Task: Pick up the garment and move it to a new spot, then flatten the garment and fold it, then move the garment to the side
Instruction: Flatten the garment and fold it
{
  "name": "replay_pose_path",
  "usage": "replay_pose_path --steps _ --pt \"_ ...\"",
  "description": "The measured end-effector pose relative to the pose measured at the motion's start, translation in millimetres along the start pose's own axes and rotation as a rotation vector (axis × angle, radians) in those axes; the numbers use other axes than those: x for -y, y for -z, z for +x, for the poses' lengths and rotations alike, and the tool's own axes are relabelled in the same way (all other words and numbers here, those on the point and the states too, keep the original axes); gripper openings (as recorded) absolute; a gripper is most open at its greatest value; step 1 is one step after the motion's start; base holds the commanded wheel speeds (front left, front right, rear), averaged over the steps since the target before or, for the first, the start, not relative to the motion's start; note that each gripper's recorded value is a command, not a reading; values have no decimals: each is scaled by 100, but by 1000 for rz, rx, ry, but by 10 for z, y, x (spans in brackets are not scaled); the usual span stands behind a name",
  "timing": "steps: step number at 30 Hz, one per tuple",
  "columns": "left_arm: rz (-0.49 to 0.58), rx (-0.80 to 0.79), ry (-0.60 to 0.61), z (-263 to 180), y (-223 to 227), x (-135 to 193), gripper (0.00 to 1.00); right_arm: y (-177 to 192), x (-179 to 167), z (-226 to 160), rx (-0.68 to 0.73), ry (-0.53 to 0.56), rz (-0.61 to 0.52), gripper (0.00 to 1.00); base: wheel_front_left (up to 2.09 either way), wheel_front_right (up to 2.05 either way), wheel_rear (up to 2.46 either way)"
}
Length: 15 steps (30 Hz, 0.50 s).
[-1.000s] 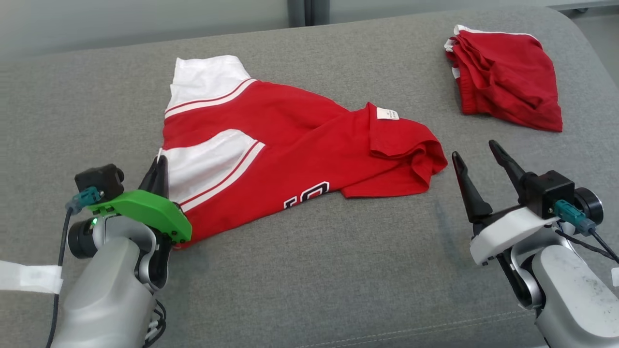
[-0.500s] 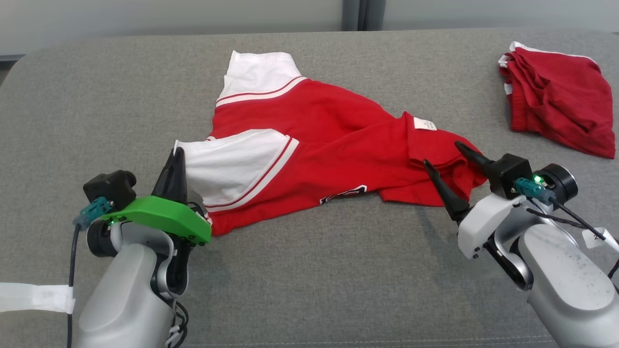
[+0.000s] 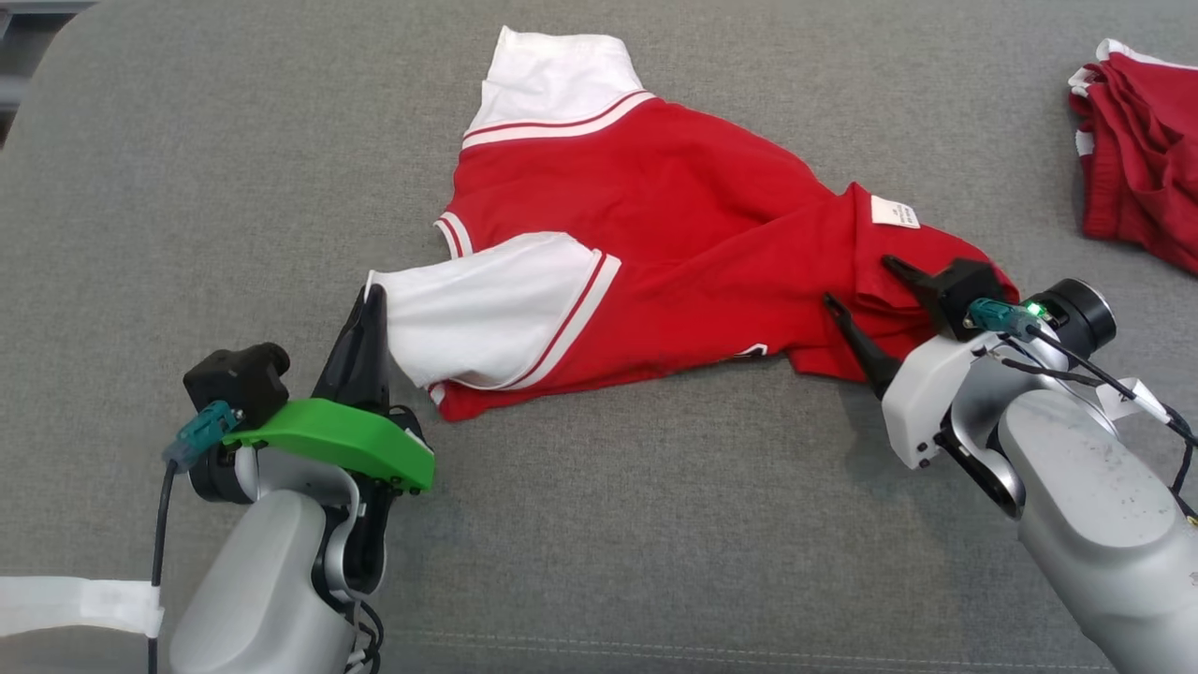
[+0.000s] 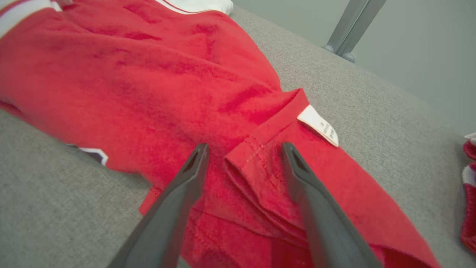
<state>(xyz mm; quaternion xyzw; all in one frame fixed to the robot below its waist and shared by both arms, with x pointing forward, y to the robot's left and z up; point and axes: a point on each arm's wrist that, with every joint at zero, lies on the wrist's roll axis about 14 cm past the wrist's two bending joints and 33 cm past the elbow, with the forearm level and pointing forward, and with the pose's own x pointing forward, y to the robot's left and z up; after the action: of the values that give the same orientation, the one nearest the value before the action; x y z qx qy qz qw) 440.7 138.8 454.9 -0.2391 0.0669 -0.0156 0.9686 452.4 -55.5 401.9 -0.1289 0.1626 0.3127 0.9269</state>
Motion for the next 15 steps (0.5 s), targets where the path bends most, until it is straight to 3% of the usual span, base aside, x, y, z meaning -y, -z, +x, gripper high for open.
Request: replay_pose_path --steps 6,7,9,11,12,15 --pt "9 -3 -11 -87 37 -33 0 57 -38 48 -21 -19 -13 98 0 0 0" --pt "7 0 -11 -92 30 -32 0 64 -33 45 -23 -18 -16 81 0 0 0" --pt "6 3 -25 -116 25 -68 0 66 -34 35 -25 -16 -20 65 0 0 0" --pt "8 -3 -31 -152 45 -99 0 41 -21 27 -18 -11 -23 60 0 0 0" --pt "11 -6 -31 -168 56 -103 0 31 -8 21 -17 -8 -24 51 0 0 0" --pt "12 -8 -20 -193 67 -70 0 45 32 -19 -19 2 -26 46 0 0 0"
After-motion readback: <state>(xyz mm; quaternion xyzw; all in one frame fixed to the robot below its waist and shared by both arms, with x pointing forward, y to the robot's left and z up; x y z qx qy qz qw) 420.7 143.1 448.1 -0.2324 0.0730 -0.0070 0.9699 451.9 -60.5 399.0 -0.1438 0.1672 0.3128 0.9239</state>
